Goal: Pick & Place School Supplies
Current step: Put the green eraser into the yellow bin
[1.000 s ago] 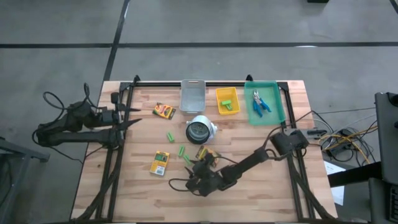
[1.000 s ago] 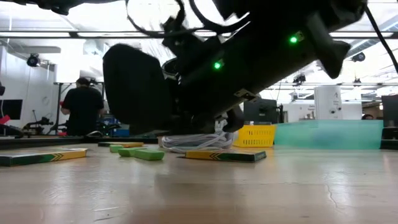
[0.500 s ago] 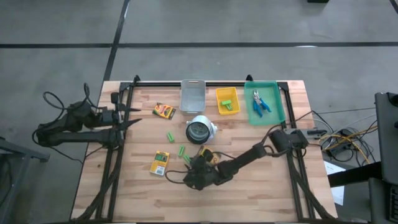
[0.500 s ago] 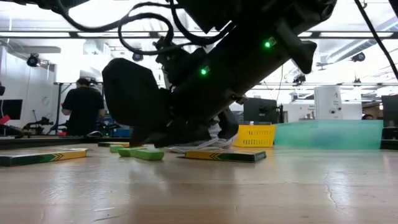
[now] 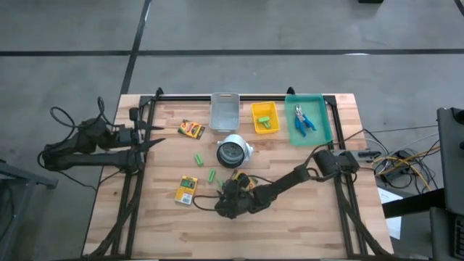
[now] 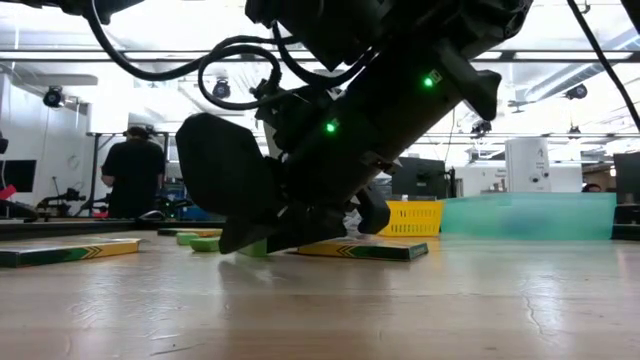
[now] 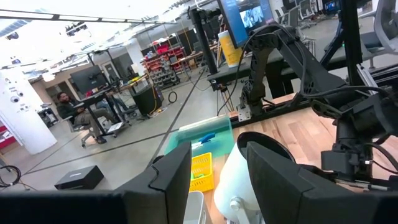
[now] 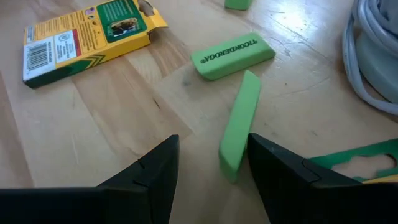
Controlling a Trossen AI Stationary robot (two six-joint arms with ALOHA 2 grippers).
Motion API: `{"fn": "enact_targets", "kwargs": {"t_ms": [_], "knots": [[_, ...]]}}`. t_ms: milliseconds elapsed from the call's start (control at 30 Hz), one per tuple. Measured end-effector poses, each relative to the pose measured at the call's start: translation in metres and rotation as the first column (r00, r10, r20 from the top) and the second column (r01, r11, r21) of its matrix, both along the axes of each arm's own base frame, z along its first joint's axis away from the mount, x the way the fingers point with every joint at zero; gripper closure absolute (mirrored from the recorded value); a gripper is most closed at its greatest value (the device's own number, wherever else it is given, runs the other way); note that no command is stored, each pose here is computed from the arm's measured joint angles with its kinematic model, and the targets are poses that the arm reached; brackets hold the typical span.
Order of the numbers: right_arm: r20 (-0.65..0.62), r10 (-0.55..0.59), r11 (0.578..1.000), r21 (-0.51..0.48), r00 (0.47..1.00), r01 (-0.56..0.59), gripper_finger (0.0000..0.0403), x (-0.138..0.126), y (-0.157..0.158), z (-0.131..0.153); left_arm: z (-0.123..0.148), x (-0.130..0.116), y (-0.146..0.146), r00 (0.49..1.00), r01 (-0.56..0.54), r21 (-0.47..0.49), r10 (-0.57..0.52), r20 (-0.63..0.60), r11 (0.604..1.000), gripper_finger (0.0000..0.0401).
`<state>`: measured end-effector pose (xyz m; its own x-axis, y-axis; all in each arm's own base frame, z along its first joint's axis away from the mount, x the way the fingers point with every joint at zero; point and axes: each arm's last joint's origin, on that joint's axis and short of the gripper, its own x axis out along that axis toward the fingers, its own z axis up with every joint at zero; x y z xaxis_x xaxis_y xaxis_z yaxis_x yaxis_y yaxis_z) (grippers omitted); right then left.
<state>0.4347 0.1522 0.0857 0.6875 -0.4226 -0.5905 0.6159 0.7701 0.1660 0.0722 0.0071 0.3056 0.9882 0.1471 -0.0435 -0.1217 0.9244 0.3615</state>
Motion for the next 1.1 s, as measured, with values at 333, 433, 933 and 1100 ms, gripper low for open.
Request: {"fn": "enact_targets", "kwargs": {"t_ms": [333,433,933,1100], "knots": [[-0.006,0.000,1.000,-0.005,1.000,0.000,0.0255,0.0000,-0.0008,-0.0009,0.0000,0.0000,0.0000,1.000,0.000,0.000,0.000,0.000,1.000,0.0240],[-0.010,0.005,1.000,-0.011,1.000,-0.005,0.0278,-0.0001,-0.0008,-0.0010,0.0000,0.0000,0.0000,1.000,0.000,0.000,0.000,0.000,1.000,0.0240],[-0.027,0.029,0.999,-0.035,0.999,-0.030,0.0375,-0.0001,-0.0004,-0.0012,0.0000,0.0000,0.0000,1.000,0.000,0.000,0.000,0.000,1.000,0.0240],[-0.027,0.029,0.999,-0.034,0.999,-0.030,0.0370,-0.0001,-0.0004,-0.0012,0.0000,0.0000,0.0000,1.000,0.000,0.000,0.000,0.000,1.000,0.0240]]}}
